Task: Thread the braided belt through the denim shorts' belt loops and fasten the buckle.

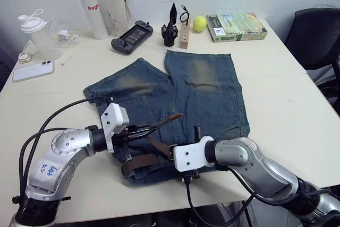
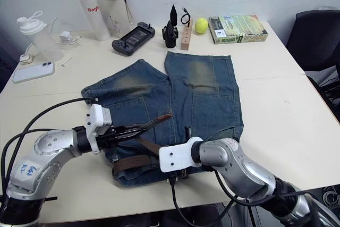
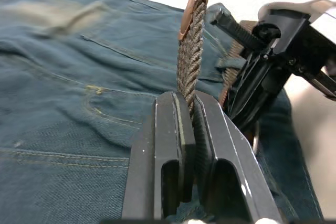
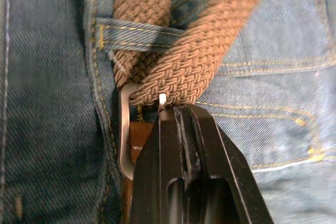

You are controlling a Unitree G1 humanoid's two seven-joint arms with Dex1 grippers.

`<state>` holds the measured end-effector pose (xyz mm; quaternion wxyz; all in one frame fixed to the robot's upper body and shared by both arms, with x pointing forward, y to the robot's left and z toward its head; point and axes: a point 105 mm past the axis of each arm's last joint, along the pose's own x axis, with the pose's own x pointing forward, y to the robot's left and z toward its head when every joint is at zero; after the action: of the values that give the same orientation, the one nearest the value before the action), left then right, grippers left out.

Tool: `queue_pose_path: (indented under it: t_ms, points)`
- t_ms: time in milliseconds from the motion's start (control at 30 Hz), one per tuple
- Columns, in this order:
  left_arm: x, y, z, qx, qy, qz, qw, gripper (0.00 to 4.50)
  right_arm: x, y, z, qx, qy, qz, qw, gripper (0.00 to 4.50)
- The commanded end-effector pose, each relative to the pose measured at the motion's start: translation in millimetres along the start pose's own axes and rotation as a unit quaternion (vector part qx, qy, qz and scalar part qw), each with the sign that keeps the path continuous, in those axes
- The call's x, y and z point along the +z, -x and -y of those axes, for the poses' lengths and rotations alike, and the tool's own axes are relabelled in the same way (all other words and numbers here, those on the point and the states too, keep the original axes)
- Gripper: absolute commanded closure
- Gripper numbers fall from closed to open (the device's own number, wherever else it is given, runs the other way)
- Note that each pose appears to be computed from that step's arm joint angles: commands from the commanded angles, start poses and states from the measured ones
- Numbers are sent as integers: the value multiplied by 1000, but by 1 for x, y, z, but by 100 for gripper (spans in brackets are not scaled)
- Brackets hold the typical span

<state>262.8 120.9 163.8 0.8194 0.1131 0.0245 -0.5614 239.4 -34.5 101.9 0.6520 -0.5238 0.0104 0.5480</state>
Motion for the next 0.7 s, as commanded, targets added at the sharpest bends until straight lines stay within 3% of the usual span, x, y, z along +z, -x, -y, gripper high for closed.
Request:
queue_pose_path:
  t_ms: [33,333,500,700]
  points:
    - [19,-5,-7,-51,-29,13,998,450,-45,-8,-63,104,-55,-84,989,447]
    - [52,-47,-33,-112,-82,47,989,450,-50,-3,-78,124,-97,-97,983,447]
    - [78,-92,-27,-168,-112,85,976,450,-48,-2,-83,143,-113,-87,979,447]
    - [84,-142,-20,-197,-133,87,968,450,-48,-3,-83,142,-97,-85,981,447]
